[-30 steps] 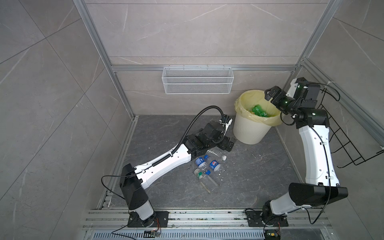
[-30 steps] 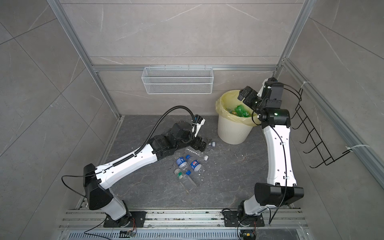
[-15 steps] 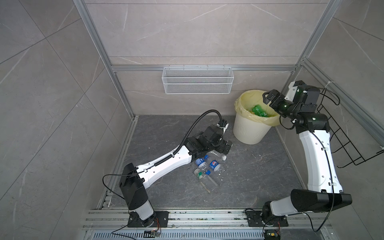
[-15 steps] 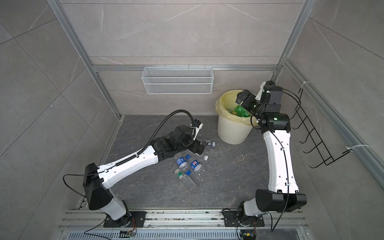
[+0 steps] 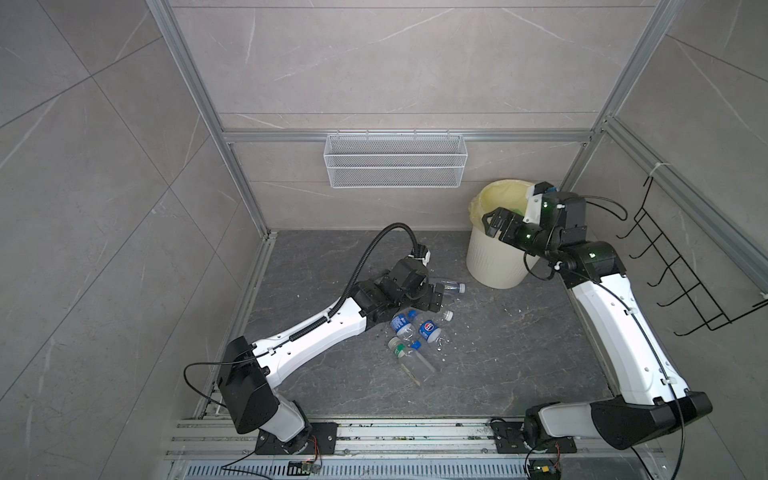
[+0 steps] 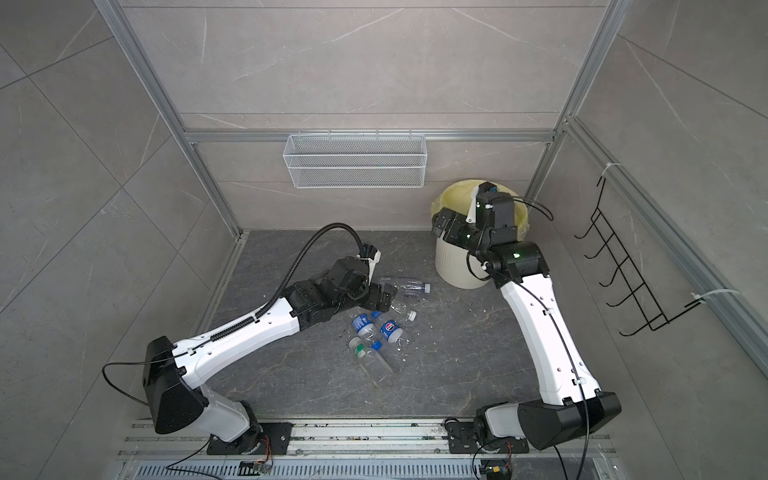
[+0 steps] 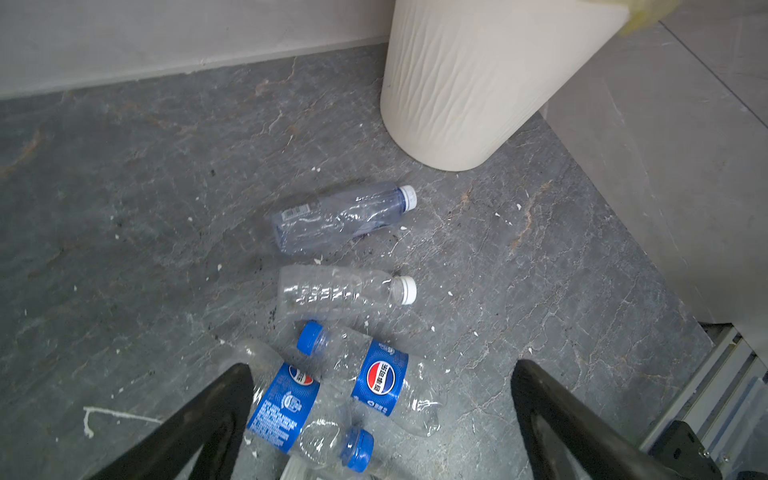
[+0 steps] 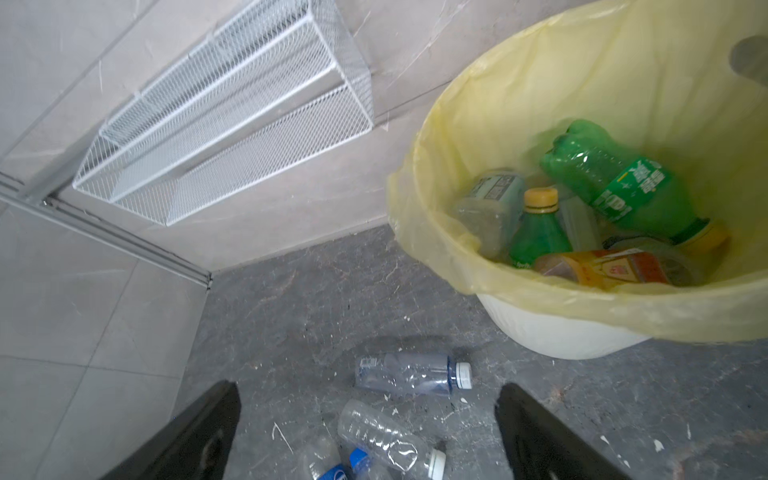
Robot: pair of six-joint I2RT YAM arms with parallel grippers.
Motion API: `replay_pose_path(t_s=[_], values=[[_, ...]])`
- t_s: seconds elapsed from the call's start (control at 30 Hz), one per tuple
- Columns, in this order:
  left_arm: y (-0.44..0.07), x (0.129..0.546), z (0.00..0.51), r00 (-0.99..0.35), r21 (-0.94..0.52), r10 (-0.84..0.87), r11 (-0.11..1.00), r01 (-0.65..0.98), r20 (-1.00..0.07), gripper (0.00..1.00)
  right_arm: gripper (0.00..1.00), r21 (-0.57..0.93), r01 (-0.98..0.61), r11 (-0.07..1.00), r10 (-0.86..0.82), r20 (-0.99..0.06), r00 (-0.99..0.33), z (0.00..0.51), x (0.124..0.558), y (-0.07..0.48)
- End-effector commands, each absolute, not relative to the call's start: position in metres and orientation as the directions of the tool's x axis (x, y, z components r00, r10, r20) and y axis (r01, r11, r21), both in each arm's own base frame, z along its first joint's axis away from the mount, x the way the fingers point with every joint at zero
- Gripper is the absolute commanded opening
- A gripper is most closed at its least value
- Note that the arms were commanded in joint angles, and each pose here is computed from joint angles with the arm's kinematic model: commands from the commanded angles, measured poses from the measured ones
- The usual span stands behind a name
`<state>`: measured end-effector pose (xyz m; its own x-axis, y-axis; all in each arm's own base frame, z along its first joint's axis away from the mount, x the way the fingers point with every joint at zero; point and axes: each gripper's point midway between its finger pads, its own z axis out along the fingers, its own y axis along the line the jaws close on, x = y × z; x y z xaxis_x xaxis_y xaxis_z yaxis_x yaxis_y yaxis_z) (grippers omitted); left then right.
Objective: Throw the plastic bottles in the bin
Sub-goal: 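Move both grippers back down to the bottle pile, then grasp the green-labelled clear bottle by its cap with the left gripper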
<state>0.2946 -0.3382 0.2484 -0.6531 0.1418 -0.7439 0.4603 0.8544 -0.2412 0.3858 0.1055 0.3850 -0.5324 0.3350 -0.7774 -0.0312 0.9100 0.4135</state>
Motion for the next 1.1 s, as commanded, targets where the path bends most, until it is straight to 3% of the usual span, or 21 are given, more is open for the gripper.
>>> replay_pose_path(t_s=[0.0, 0.47, 0.7, 1.07], values=[[-0.313, 0.291, 0.243, -0.725, -0.311, 0.029, 0.891, 0.331, -0.688, 1.0, 1.0, 0.352, -0.033, 0.936, 0.273, -0.78, -0.563, 0.366, 0.368, 0.113], [-0.272, 0.248, 0.156, -0.897, -0.425, -0.27, 0.899, -0.105, -0.35, 1.0, 1.0, 0.196, -0.156, 0.968, 0.034, -0.719, -0.695, 0.257, 0.302, 0.18], [-0.276, 0.234, 0.125, -0.904, -0.503, -0.349, 0.844, -0.189, -0.246, 1.0, 1.0, 0.187, -0.174, 0.967, 0.0, -0.682, -0.731, 0.213, 0.279, 0.187], [-0.302, 0.213, 0.081, -0.942, -0.499, -0.3, 0.846, -0.189, -0.153, 0.99, 1.0, 0.204, -0.153, 0.967, 0.02, -0.659, -0.752, 0.178, 0.258, 0.176]])
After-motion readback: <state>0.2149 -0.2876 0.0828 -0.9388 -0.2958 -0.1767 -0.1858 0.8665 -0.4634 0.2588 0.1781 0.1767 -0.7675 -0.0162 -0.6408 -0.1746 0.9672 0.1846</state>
